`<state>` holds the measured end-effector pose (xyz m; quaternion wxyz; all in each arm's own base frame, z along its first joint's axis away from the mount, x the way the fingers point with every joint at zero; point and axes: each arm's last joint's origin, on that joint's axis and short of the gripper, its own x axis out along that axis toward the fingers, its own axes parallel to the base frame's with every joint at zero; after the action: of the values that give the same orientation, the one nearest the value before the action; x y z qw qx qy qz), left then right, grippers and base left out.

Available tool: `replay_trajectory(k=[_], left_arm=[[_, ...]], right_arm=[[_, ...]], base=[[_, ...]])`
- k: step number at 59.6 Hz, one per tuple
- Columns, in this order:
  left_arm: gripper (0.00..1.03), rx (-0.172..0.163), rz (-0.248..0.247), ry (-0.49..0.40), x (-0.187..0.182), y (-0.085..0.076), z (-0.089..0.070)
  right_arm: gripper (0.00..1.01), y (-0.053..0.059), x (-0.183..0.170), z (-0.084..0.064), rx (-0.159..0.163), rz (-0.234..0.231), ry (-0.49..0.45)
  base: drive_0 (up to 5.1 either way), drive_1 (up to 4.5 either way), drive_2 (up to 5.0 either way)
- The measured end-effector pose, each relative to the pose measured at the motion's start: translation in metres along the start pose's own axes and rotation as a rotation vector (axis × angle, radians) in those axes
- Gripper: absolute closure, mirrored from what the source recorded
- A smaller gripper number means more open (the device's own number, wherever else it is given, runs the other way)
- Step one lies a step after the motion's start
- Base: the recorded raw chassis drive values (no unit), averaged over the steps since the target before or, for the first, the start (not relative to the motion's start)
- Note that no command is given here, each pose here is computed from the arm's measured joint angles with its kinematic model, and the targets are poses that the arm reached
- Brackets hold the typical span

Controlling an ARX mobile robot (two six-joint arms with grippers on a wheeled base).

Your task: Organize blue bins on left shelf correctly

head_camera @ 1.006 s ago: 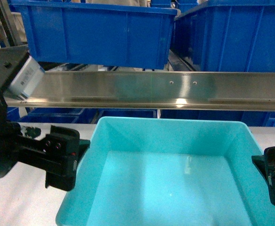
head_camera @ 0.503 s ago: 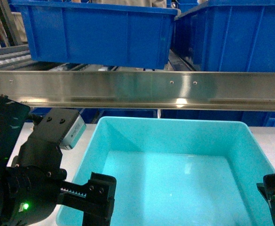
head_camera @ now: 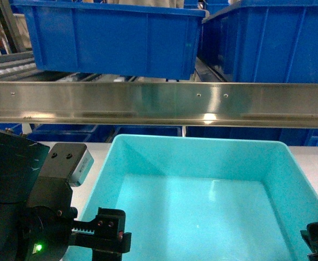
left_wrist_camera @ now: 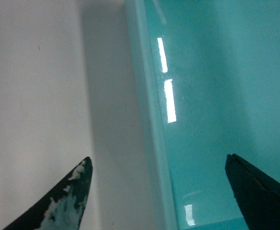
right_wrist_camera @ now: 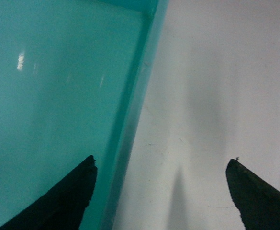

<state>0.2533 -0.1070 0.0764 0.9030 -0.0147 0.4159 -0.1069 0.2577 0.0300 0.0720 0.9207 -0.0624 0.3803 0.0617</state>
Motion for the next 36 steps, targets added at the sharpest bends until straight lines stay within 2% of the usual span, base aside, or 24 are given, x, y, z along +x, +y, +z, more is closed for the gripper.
replay_trajectory(k=[4, 14, 24, 25, 27, 36], left_arm=[[0.34, -0.004, 0.01, 0.004, 0.0012, 0.0005, -0.0012], [0.7, -0.002, 0.02, 0.023, 0.0033, 0.0018, -0.0063], [0.95, -0.004, -0.004, 0.013, 0.0032, -0.0018, -0.0057], [0.98, -0.016, 0.006, 0.009, 0.0032, -0.0022, -0.0057], [1.01, -0.033, 0.015, 0.004, 0.0031, -0.0025, -0.0056], [1.01, -0.034, 0.019, -0.014, 0.0027, -0.0021, -0.0059]], right_arm=[[0.33, 0.0, -0.0001, 0.0001, 0.0, -0.003, -0.003], [0.7, 0.0035, -0.0005, 0.0001, -0.01, 0.001, -0.012], [0.95, 0.0073, -0.001, -0.0005, -0.017, 0.029, -0.019], [0.98, 0.0076, -0.0011, -0.0007, -0.001, 0.033, -0.021], [1.0, 0.0084, -0.0014, -0.0009, 0.018, 0.036, -0.023], [0.99, 0.009, -0.002, -0.002, 0.039, 0.036, -0.031]], base=[[0.0, 0.0, 0.0], [0.0, 0.0, 0.0], [0.0, 0.0, 0.0], [0.0, 0.0, 0.0], [0.0, 0.0, 0.0], [0.0, 0.0, 0.0]])
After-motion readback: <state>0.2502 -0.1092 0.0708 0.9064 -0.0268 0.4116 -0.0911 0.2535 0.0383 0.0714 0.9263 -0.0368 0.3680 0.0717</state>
